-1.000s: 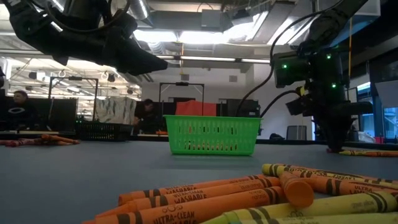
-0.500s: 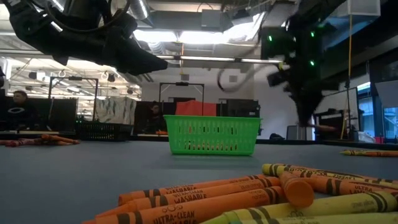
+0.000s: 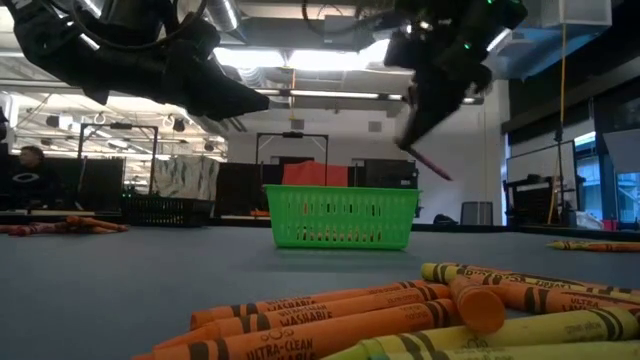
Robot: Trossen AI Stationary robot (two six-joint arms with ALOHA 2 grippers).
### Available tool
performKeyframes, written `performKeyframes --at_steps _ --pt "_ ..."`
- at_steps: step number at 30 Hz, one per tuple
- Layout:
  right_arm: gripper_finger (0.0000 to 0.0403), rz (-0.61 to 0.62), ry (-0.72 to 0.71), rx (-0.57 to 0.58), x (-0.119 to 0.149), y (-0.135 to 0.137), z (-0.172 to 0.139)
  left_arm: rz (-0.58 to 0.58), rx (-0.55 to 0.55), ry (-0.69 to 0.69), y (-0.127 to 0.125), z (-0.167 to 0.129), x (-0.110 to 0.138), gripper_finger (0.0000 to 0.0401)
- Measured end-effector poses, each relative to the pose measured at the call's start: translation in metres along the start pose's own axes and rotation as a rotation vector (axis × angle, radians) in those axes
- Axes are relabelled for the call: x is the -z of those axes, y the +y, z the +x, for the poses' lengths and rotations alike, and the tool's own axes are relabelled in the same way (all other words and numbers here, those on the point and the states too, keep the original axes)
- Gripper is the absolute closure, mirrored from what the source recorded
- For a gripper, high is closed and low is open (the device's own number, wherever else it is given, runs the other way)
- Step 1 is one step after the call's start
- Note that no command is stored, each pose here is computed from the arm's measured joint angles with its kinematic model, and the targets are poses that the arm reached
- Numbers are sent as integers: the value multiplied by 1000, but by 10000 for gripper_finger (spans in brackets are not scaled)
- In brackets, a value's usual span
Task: Sort crayons
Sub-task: Put the red crayon into the green bin
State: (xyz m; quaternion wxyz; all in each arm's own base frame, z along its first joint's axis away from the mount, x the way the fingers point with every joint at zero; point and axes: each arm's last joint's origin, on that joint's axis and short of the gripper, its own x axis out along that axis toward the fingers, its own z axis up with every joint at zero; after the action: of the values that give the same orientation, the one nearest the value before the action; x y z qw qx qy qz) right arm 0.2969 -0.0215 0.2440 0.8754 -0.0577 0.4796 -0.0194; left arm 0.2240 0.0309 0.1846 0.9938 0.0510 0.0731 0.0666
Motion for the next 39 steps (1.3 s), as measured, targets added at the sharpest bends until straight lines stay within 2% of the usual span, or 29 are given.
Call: performKeyframes --at_steps 6,12,16,29,34,39 --pt "384 -23 -168 -89 -17 10 0 2 -2 -13 0 0 -1 286" --pt "384 -38 -303 -151 -33 16 15 2 -2 -16 0 0 -2 286" --pt "384 -45 -291 -207 -34 19 36 2 -2 -16 0 0 -2 287" --pt "380 -39 -194 -222 -25 21 72 1 -2 -16 0 0 -2 287" --pt "324 -32 -177 -225 -24 21 70 1 -2 -15 0 0 -2 286" --pt "266 -34 -118 -232 -33 18 42 0 -2 -15 0 0 -2 287"
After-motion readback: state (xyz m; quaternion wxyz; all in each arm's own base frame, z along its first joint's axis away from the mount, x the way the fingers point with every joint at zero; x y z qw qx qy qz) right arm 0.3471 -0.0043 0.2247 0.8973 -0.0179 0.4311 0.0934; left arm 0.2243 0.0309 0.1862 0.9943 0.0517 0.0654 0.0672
